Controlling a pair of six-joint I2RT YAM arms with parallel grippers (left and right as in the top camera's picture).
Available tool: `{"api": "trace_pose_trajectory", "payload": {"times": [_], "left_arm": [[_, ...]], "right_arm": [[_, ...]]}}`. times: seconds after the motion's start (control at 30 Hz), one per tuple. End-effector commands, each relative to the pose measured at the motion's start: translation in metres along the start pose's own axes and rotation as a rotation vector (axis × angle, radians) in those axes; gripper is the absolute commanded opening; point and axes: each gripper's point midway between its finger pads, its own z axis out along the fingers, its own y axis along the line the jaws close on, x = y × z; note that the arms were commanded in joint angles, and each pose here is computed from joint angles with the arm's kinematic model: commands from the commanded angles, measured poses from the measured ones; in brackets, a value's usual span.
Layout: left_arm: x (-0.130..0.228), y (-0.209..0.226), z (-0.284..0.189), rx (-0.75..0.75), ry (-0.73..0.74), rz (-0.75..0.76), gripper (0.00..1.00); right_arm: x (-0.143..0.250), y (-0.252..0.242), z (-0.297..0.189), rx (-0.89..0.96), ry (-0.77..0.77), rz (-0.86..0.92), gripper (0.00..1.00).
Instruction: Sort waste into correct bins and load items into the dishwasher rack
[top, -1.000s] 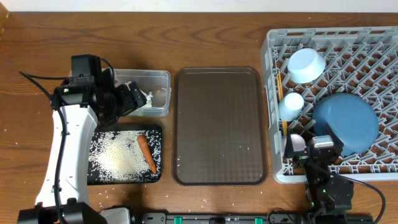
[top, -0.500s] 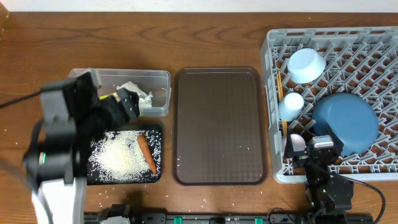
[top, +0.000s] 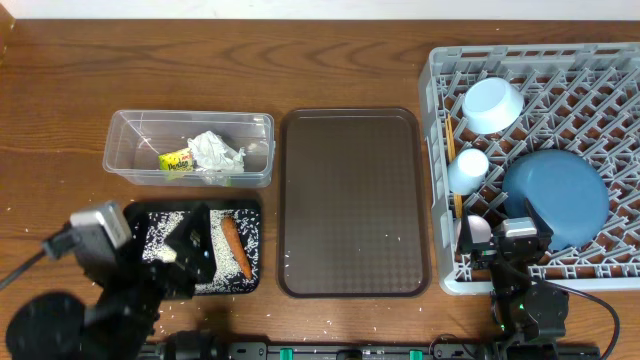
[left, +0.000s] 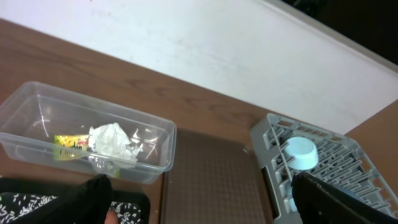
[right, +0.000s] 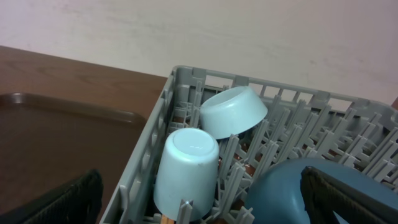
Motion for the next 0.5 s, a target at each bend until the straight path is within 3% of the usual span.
{"api": "trace_pose_trajectory", "payload": {"times": [0.0,0.47], "left_arm": [[-0.002,-0.002,-0.007,0.003,-0.026,0.018,0.94],[0.008,-0.012,-0.045,0.058,-0.131,0.057,0.94]], "right_arm": [[0.000,0.002,0.000,-0.004,-0.003,-0.015,0.99],[0.000,0.002,0.000,-0.004,-0.003,-0.015,0.99]]}}
